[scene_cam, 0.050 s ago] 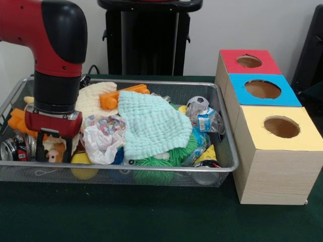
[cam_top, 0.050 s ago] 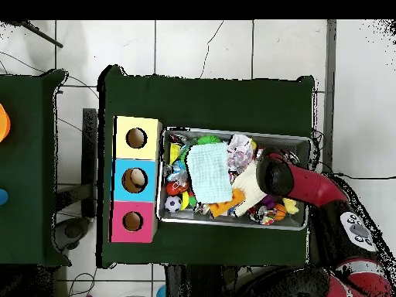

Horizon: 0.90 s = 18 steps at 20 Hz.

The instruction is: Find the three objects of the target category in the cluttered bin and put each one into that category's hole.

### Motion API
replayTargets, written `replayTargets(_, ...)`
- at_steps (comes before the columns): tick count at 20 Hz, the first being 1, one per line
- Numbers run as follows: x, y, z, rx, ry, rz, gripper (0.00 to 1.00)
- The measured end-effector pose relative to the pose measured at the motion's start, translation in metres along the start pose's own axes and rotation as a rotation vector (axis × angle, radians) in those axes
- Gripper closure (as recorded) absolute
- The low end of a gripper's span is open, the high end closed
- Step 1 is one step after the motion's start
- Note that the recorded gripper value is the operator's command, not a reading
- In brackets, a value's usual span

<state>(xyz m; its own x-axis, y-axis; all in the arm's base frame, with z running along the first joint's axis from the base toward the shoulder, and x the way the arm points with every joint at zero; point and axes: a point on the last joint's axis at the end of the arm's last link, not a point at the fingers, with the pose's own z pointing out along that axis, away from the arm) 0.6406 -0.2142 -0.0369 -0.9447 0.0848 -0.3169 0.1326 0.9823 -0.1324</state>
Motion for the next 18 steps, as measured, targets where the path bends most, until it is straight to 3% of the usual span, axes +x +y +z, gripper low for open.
replayTargets(18, 0.006, 0.003, -0.013, -0.005, 0.011, -0.002, 0.00)
